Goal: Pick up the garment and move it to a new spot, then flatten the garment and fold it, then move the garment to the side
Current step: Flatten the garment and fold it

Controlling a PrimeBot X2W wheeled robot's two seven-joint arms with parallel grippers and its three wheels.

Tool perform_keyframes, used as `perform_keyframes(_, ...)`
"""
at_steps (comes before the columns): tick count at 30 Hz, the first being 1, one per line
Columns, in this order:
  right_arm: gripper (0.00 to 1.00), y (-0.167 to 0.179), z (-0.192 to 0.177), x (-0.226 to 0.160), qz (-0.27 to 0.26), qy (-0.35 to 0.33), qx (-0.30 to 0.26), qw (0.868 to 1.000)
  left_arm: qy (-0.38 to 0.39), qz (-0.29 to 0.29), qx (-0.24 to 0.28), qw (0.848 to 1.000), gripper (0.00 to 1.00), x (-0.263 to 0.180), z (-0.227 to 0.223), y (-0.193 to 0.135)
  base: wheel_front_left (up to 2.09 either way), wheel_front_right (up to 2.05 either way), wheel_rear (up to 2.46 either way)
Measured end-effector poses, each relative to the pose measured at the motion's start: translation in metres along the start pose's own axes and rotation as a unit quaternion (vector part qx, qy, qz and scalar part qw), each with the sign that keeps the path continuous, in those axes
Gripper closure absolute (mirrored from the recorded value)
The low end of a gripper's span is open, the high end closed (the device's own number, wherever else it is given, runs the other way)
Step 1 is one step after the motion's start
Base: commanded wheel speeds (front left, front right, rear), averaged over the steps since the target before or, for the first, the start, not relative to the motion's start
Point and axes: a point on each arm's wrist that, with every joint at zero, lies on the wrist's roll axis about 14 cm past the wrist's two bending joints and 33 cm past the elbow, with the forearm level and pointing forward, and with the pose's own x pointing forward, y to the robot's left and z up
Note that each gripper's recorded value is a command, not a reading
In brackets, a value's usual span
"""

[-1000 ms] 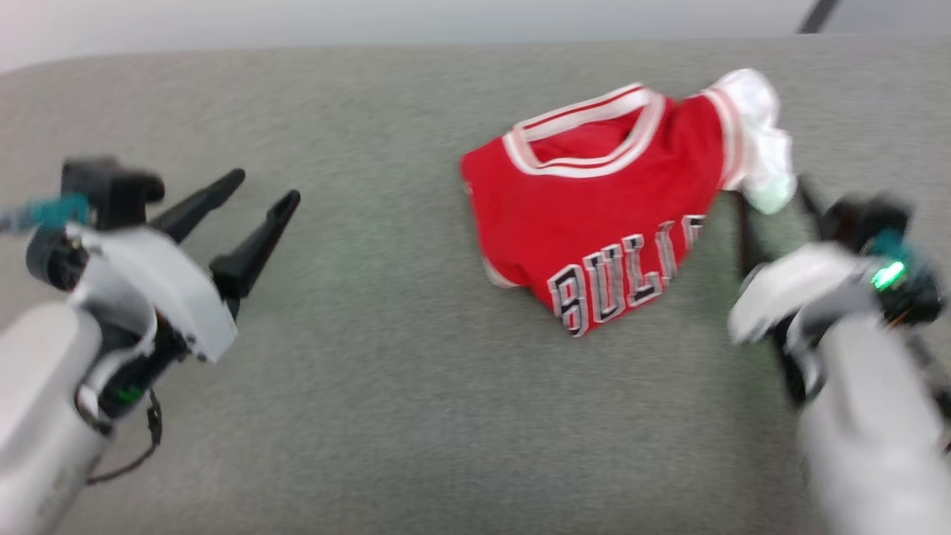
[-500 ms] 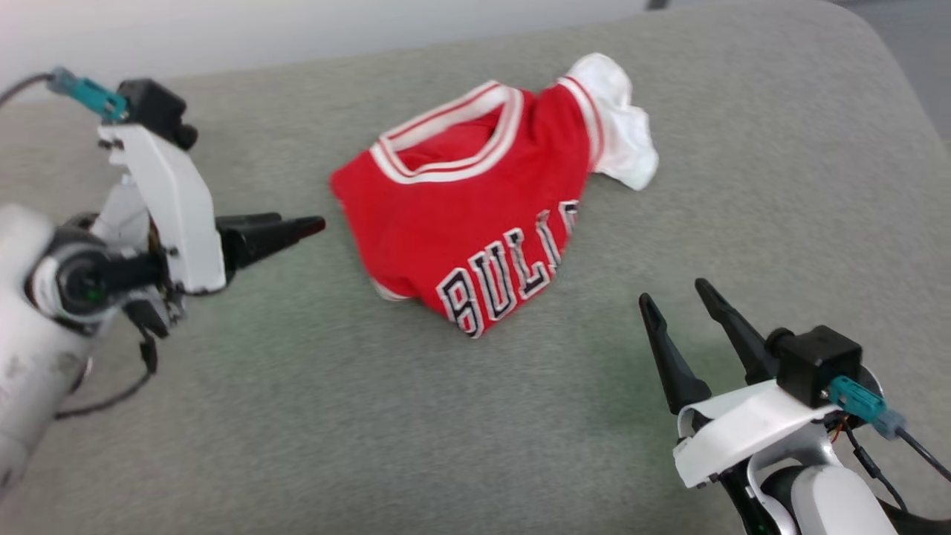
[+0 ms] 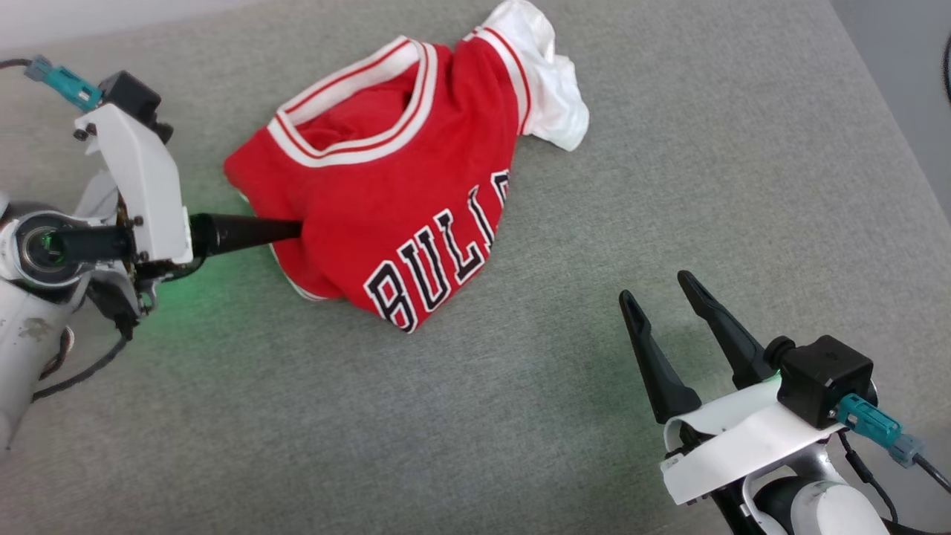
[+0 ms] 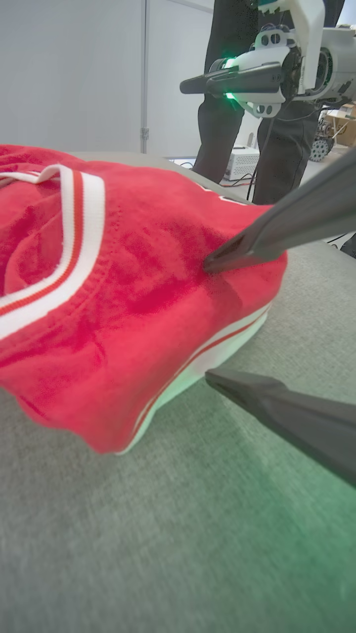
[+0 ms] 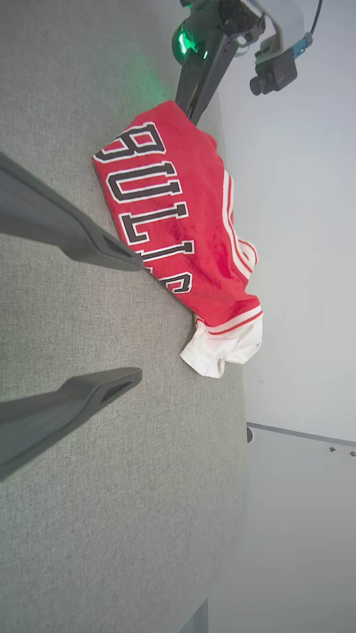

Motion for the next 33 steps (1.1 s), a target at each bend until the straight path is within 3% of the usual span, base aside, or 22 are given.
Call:
perform_keyframes(3,0.00,-0.005,-0.003,-0.001,-0.008,0.005,0.005,1.000,0.015,-0.006,0.001,1.000,0.00,0.011,-0.002,0.002,0.00,0.00,0.00)
perform_keyframes(4,0.00,-0.006,-0.004,-0.001,-0.010,0.004,0.010,1.000,0.017,-0.010,0.003,1.000,0.16,0.015,-0.003,0.001,0.00,0.00,0.00)
perform_keyframes(5,0.00,-0.007,-0.004,-0.001,-0.012,0.004,0.015,1.000,0.016,-0.012,0.006,1.000,0.69,0.017,-0.001,0.000,0.00,0.00,0.00)
perform_keyframes(6,0.00,-0.008,-0.005,-0.001,-0.013,0.004,0.015,1.000,0.015,-0.014,0.010,1.000,1.00,0.019,0.001,-0.001,0.00,0.00,0.00)
perform_keyframes(12,0.00,-0.011,0.000,-0.005,-0.019,-0.009,0.023,1.000,-0.035,-0.019,0.056,0.998,1.00,0.009,0.033,-0.023,0.00,0.00,0.00)
perform_keyframes(22,0.00,-0.011,0.001,-0.018,-0.026,-0.023,0.052,0.998,-0.073,-0.087,0.204,0.972,1.00,0.032,0.065,-0.141,0.00,0.00,0.00)
perform_keyframes(27,0.00,-0.011,-0.004,-0.025,-0.032,-0.026,0.064,0.997,-0.065,-0.085,0.243,0.964,1.00,0.072,0.060,-0.163,0.00,0.00,0.00)
perform_keyframes(33,0.00,-0.022,-0.015,-0.035,-0.061,-0.026,0.077,0.995,-0.065,-0.040,0.276,0.958,1.00,0.123,0.051,-0.140,0.00,0.00,0.00)
